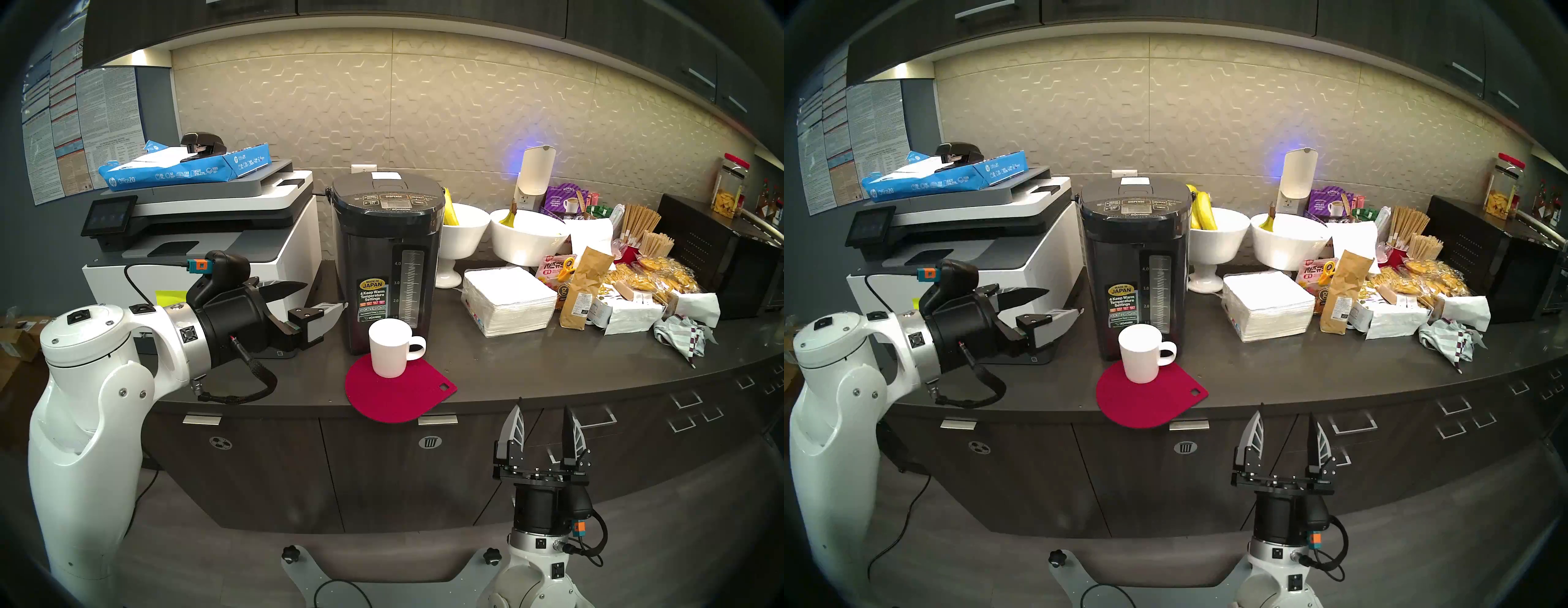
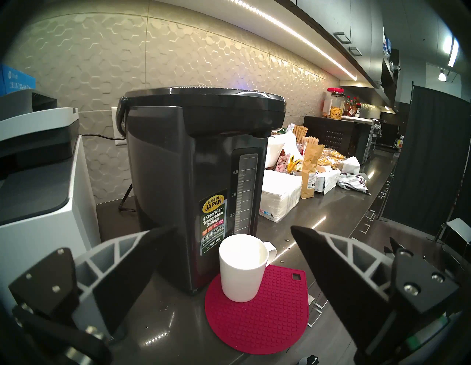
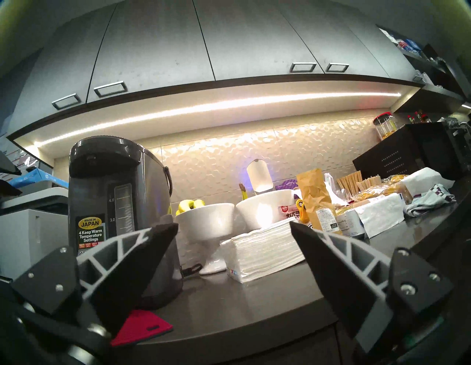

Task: Press the water dispenser button and fill the cup

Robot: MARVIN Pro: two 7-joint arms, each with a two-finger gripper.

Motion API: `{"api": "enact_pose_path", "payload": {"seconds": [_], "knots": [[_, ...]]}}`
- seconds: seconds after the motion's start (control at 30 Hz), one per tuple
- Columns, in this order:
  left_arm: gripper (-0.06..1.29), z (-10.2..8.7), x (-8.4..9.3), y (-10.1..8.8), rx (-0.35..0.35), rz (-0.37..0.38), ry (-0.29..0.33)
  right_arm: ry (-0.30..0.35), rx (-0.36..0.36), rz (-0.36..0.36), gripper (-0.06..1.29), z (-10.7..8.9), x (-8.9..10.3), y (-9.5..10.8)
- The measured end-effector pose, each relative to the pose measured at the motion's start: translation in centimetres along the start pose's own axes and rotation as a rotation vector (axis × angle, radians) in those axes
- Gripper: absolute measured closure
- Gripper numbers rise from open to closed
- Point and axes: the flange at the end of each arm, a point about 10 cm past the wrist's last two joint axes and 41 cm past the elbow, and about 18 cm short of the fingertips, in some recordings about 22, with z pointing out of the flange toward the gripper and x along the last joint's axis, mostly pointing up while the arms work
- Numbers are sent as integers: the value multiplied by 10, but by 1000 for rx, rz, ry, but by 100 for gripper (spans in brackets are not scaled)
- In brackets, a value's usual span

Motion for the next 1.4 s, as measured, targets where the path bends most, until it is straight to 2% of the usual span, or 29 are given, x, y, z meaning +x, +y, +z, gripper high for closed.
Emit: {"api": "enact_pose_path", "payload": {"seconds": [0.5, 0.6, 0.8, 1.0, 1.3, 1.4], "knots": [[-3, 0, 0, 0, 0, 0, 0, 7, -54, 28, -1, 4, -8, 0], [-3, 0, 0, 0, 1, -2, -1, 26, -56, 31, -1, 11, -6, -1], [-3, 1, -2, -2, 2, -6, -3, 163, -38, 44, -1, 50, 18, -8], [-3, 1, -3, -3, 4, -10, -5, 319, -16, 64, -1, 91, 50, -17], [-3, 2, -4, -4, 5, -14, -7, 515, 14, 94, -1, 134, 101, -33], [-3, 2, -4, -4, 5, -14, -7, 552, 21, 101, -1, 143, 114, -37]]}}
